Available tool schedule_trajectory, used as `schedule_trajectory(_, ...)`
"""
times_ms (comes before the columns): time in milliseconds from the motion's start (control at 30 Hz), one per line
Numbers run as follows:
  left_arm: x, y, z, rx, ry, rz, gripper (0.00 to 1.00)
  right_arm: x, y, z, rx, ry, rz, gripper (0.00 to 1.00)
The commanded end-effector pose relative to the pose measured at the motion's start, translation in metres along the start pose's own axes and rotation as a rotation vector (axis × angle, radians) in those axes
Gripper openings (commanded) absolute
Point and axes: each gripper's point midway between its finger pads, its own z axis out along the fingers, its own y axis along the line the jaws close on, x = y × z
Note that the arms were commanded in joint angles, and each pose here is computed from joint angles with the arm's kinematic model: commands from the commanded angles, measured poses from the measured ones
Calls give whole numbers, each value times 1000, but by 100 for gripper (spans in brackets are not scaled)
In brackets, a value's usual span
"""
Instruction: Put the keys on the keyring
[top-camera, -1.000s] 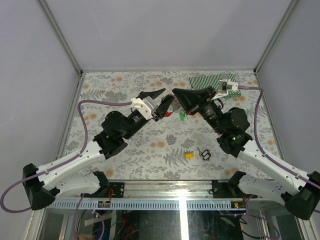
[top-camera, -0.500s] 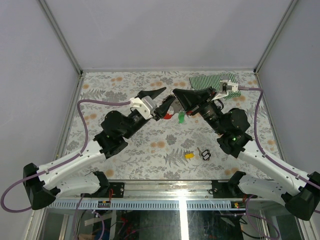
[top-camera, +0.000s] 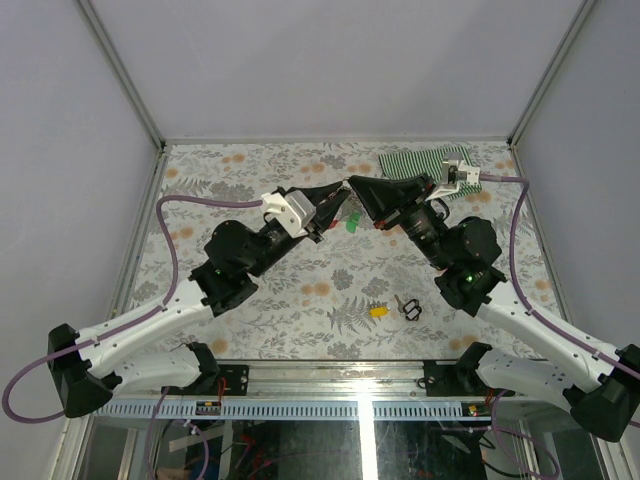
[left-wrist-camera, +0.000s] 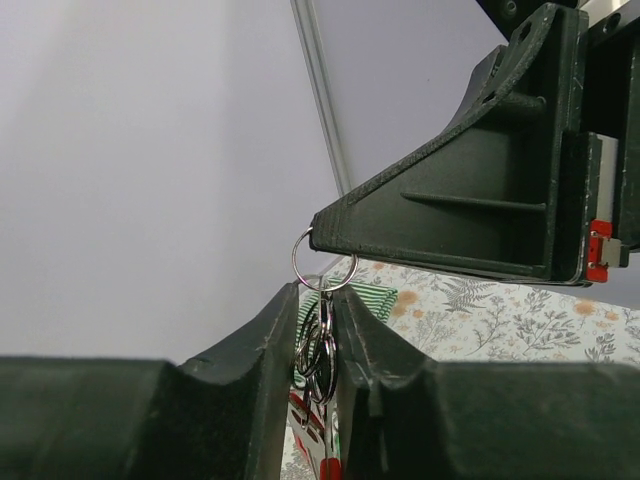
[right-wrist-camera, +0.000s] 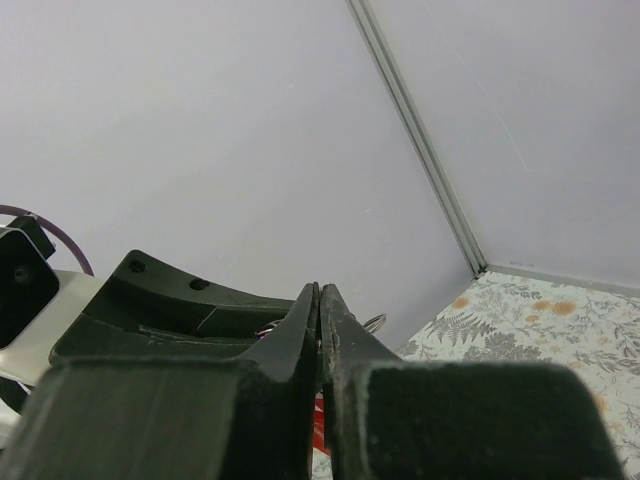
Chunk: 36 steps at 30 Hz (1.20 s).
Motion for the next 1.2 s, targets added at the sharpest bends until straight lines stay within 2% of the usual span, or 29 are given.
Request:
schedule_trajectory(0,-41,10,5,-32,-124,-29,19,-34,20,-4,-59,-108,-15,0)
schedule_trajectory(233,-48,-1,3,32,-138,-38,1,-34,21,-6,-64,-103,-21,0)
schedule_trajectory(367,-52,-12,-4,114,-124,-8,0,-39,24,-9,-57,-85,-59,12)
schedule_trajectory(533,-48,-28,-18,233,-95,94,0,-47,34,-18,-66,-38,-124,28)
schedule_trajectory(633,-46,-37,-26,301,-74,145,0,-54,39,-26,-68,-18,-173,34)
schedule_trajectory(733,-45,-47,-36,384,-50,190,0,-57,45,-34,-85,22,-242,35)
schedule_trajectory(833,-46,-59,-50,481,-32,211,0,-52,56,-44,-146,113,-354,36)
schedule_trajectory(1000,-48,-81,-77,670,25,206,0,-18,68,-73,-358,304,-585,41)
schedule_trajectory(1167,-43,-89,-90,823,68,125,0,-3,78,-95,-541,303,-772,40)
